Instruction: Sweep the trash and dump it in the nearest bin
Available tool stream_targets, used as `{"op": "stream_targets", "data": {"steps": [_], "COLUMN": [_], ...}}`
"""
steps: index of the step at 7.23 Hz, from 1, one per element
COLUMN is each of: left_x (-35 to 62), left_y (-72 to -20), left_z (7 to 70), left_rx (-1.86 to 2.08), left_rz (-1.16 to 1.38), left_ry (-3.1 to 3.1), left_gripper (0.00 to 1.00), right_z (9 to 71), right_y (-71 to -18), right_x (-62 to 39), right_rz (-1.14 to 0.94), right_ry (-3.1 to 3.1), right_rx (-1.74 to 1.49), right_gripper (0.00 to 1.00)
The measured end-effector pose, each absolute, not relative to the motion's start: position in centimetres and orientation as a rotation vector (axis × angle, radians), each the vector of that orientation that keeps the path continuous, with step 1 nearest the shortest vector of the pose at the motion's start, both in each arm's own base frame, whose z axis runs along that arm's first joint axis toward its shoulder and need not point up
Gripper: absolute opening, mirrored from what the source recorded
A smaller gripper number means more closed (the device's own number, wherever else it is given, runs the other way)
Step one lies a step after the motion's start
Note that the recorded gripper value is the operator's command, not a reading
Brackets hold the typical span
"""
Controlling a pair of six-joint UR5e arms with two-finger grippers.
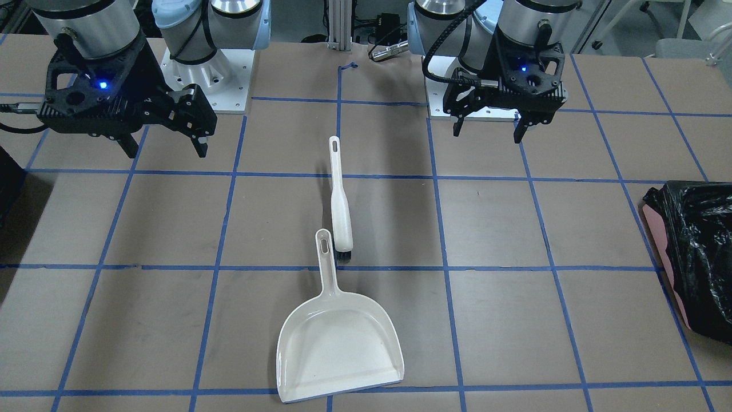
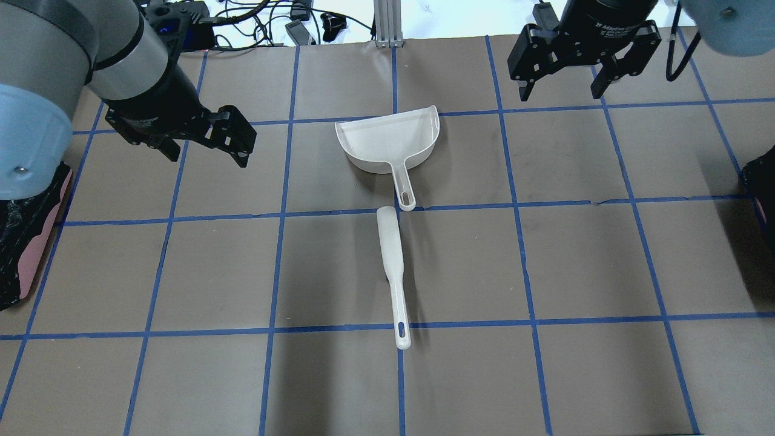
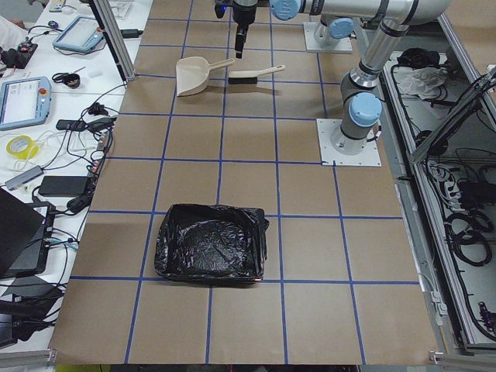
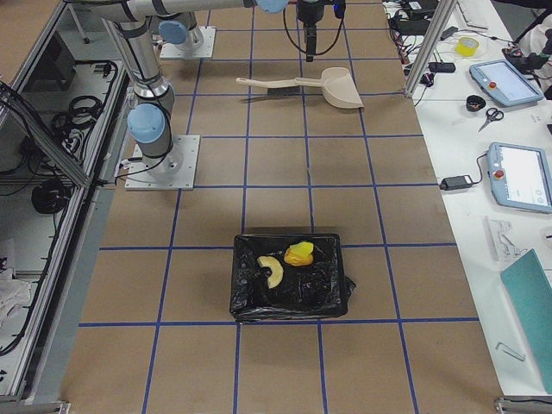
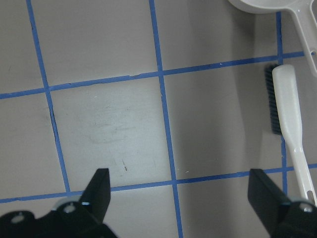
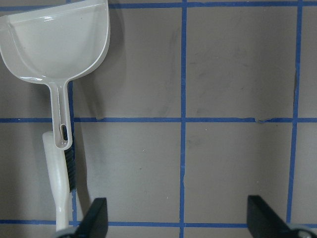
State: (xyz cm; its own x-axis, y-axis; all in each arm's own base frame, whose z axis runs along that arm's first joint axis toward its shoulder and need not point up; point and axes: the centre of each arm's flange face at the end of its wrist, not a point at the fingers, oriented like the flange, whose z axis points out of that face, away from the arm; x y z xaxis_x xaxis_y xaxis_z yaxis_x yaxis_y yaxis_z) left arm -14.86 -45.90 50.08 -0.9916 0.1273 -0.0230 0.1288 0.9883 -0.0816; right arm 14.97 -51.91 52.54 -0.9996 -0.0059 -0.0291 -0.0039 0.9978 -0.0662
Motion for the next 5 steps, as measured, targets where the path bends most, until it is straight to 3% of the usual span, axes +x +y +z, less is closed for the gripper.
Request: {"op": "stream_targets", "data": {"steps": [5], "left_x": [-14.85], "left_y": [-45.65], "left_z": [50.09], "left_rx": [0.206], "left_rz": [-0.103], "left_ry": [3.117], "left_gripper": [1.0], "right_z": [52.6], "right_y": [-51.84], "right_x": [15.05], "right_rz": [-0.105], "right_ry": [3.11], "right_rx": [-0.008], "right_gripper": [1.0]}}
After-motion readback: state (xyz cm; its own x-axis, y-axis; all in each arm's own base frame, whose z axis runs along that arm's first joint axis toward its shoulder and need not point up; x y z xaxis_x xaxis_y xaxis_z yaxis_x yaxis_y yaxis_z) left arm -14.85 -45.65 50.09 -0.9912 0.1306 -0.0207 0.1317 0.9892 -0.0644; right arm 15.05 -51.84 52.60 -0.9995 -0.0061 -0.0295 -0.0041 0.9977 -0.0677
